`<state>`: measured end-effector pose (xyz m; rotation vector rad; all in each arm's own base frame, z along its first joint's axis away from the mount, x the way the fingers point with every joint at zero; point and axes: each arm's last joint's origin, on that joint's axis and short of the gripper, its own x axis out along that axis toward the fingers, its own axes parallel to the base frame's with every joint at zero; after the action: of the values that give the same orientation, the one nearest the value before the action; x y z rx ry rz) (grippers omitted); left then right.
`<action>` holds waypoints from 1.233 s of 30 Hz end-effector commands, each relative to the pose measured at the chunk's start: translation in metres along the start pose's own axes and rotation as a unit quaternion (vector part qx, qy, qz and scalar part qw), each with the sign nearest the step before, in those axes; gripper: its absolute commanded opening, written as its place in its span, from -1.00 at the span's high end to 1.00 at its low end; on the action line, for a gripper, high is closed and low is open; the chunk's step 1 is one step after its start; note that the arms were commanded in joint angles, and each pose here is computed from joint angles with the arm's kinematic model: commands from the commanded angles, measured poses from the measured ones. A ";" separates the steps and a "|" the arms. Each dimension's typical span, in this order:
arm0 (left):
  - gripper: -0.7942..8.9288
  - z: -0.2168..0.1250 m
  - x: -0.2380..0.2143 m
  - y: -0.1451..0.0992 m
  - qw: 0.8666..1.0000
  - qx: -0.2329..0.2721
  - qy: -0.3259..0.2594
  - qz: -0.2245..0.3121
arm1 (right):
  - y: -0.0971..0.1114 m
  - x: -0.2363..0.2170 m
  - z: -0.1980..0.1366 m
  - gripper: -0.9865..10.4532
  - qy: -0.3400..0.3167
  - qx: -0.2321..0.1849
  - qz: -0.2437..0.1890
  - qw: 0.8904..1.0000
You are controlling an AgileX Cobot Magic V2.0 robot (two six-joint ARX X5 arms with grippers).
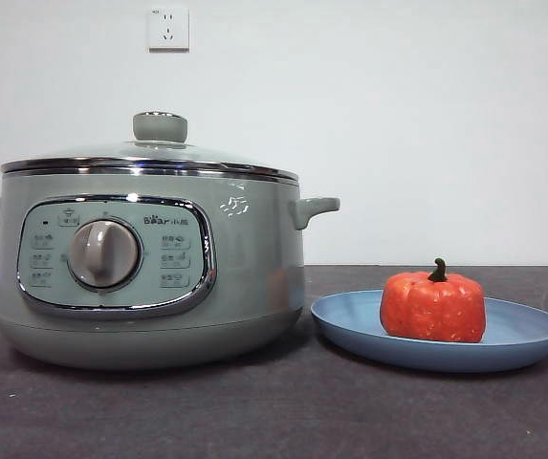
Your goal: Take the pumpkin out from the steamer,put the pumpkin in the blue plate,close the lid
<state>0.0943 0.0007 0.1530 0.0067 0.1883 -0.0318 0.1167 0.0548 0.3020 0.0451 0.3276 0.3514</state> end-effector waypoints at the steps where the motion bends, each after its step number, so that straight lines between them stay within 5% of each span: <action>1: 0.84 -0.005 0.001 0.000 1.000 -0.008 0.010 0.001 | 0.000 0.001 -0.002 0.86 0.001 0.004 -0.001 1.000; 25: 0.84 -0.005 0.001 0.000 1.000 -0.008 0.010 0.001 | 0.000 0.001 -0.002 0.86 0.003 0.004 -0.001 1.000; 27: 0.84 -0.005 0.001 0.000 1.000 -0.008 0.010 0.001 | 0.000 -0.002 -0.005 0.86 0.010 -0.022 0.002 1.000; 33: 0.84 -0.005 0.001 0.000 1.000 -0.008 0.010 0.001 | -0.010 -0.019 -0.020 0.86 0.006 -0.066 -0.032 0.997; 37: 0.84 -0.005 0.001 0.000 1.000 -0.008 0.010 0.001 | -0.022 -0.018 -0.046 0.86 -0.024 -0.052 -0.064 0.996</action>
<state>0.0943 0.0007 0.1530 -0.0009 0.1884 -0.0311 0.0919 0.0290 0.2758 -0.0485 0.2399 0.2453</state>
